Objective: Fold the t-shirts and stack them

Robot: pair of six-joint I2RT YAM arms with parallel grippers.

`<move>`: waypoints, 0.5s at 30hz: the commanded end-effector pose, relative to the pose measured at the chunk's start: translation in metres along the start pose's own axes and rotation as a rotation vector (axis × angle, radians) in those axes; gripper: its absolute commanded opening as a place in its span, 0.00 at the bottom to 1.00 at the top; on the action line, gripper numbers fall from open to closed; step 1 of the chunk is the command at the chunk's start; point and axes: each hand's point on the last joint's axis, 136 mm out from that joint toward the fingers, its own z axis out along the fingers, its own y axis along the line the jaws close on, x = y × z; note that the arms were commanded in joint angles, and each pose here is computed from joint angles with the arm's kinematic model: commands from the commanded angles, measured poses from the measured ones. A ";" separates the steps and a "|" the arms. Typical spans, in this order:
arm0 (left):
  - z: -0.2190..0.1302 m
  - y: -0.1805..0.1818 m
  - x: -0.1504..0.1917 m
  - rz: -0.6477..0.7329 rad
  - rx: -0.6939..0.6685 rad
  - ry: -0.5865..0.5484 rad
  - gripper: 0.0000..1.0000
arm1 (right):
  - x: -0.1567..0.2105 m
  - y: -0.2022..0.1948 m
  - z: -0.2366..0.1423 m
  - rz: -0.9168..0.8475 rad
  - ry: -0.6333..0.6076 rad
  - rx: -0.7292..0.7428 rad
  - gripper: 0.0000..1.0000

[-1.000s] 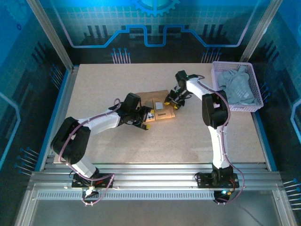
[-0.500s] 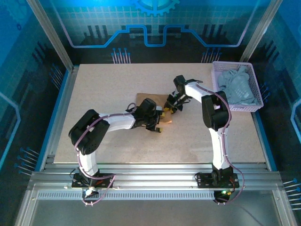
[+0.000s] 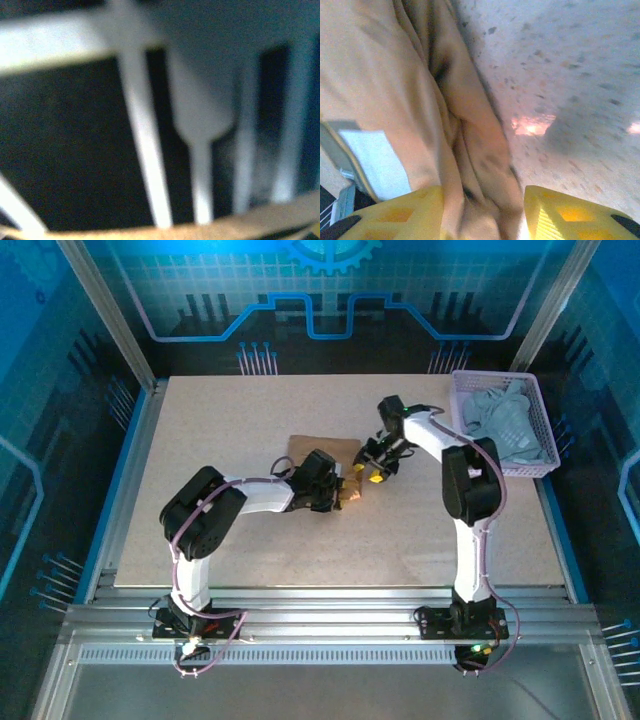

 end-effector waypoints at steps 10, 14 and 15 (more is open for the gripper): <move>-0.037 -0.074 -0.219 -0.170 0.157 -0.181 0.33 | 0.037 -0.014 -0.096 -0.006 -0.129 -0.039 0.48; -0.059 -0.101 -0.277 -0.037 0.144 -0.136 0.33 | 0.048 -0.019 -0.103 -0.001 -0.139 -0.045 0.48; -0.065 -0.107 -0.291 0.004 0.133 -0.123 0.34 | 0.050 -0.021 -0.103 0.002 -0.140 -0.042 0.48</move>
